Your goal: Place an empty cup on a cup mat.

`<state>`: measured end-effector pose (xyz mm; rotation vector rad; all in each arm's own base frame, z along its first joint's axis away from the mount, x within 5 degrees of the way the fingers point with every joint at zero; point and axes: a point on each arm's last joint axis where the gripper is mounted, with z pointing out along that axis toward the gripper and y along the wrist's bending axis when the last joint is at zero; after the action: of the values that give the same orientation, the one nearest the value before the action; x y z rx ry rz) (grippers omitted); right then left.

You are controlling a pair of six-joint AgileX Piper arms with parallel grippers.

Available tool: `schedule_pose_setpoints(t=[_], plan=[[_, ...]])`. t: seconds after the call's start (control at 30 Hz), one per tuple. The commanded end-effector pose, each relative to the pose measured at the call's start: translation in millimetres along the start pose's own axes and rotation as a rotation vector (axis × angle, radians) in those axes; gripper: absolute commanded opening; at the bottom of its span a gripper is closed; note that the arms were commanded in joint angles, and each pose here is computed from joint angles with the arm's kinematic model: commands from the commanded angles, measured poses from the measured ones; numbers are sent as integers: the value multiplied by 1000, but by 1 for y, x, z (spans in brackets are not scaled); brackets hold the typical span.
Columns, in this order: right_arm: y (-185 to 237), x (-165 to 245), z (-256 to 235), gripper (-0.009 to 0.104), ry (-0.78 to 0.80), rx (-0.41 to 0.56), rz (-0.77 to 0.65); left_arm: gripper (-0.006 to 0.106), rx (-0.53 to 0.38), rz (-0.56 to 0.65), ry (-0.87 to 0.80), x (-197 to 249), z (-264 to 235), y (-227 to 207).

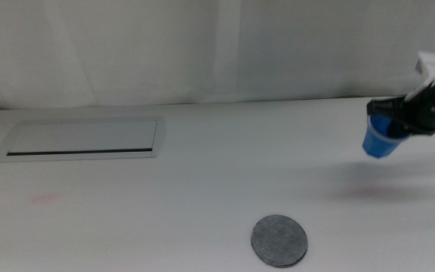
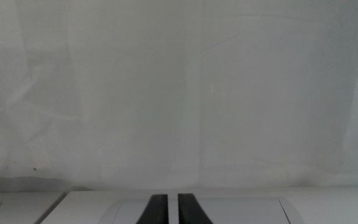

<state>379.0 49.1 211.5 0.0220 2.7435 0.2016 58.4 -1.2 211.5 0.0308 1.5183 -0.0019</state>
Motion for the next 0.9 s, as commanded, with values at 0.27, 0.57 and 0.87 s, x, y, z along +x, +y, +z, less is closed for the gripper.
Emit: schedule_pose_setpoints(t=[0.27,0.57,0.87], plan=[[22,-5,-112,-2,-170,-130,-72,-3,-2,-8,33,13,0,0],[61,22,-155,-2,-152,-245,-216,-3,-2,-8,33,13,0,0],[120,48,-150,-2,-73,-318,-349,-3,-2,-8,33,13,0,0]])
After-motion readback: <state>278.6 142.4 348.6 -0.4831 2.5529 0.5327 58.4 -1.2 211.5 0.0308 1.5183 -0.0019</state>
